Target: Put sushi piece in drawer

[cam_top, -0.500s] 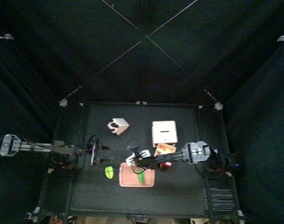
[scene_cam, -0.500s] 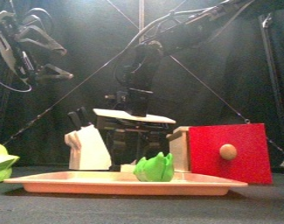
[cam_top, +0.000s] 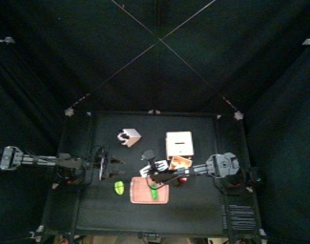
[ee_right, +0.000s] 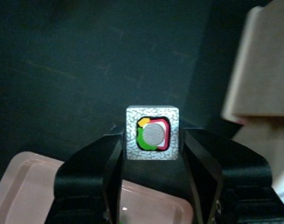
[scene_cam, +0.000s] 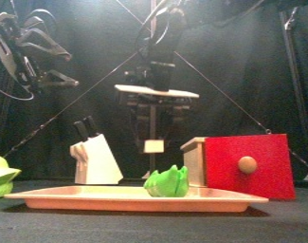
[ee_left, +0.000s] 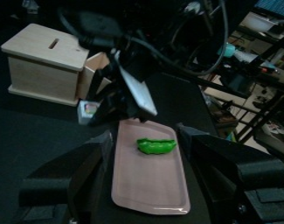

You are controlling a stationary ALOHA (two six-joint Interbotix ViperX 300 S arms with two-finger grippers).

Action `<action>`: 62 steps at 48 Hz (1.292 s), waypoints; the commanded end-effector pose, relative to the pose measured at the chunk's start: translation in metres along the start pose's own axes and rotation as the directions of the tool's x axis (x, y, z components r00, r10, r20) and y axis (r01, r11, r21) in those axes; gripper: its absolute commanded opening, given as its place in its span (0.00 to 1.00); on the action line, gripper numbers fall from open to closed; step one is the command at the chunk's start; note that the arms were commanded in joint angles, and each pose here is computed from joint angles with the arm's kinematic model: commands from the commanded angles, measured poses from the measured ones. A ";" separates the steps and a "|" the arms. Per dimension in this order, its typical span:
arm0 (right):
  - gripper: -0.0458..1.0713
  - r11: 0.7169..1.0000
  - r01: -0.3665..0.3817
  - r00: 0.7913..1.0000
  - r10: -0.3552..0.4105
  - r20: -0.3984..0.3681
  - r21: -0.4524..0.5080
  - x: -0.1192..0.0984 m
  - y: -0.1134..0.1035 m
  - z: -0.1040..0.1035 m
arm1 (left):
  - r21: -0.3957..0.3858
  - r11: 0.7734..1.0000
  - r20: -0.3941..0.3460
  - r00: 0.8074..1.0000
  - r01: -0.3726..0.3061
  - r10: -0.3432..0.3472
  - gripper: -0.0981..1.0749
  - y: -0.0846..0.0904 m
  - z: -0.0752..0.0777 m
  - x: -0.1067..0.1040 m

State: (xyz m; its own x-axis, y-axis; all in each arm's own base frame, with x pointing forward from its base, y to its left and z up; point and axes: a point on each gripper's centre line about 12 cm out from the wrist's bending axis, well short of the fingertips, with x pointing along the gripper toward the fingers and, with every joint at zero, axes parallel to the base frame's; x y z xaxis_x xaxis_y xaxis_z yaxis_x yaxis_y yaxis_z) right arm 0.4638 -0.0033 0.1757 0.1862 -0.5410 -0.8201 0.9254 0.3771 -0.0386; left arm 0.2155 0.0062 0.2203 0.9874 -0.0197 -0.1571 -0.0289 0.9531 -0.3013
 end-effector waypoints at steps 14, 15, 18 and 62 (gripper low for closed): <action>0.58 0.972 0.227 0.972 -0.230 0.038 0.065 -0.075 -0.055 -0.005 | 0.001 1.000 0.016 1.000 0.004 -0.004 0.89 -0.001 0.006 0.002; 0.58 0.968 0.242 0.969 -0.244 0.032 0.066 -0.075 -0.058 -0.006 | 0.001 1.000 0.017 1.000 0.003 -0.003 0.89 -0.001 0.006 0.002; 0.58 0.959 0.273 0.961 -0.275 0.016 0.077 -0.073 -0.066 -0.010 | 0.001 1.000 0.017 1.000 0.003 -0.003 0.89 -0.001 0.006 0.002; 0.84 0.947 0.286 0.958 -0.278 -0.074 0.144 -0.057 -0.110 -0.034 | 0.000 1.000 0.015 1.000 -0.001 0.001 0.89 0.000 0.005 0.001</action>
State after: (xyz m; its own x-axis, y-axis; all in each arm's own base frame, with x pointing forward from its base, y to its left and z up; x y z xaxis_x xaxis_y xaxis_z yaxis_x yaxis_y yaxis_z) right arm 0.3410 0.0138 0.1891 -0.1468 -0.5688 -0.8093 0.9645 0.0994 -0.2448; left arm 0.2152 0.0069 0.2196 0.9870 -0.0163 -0.1601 -0.0331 0.9530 -0.3013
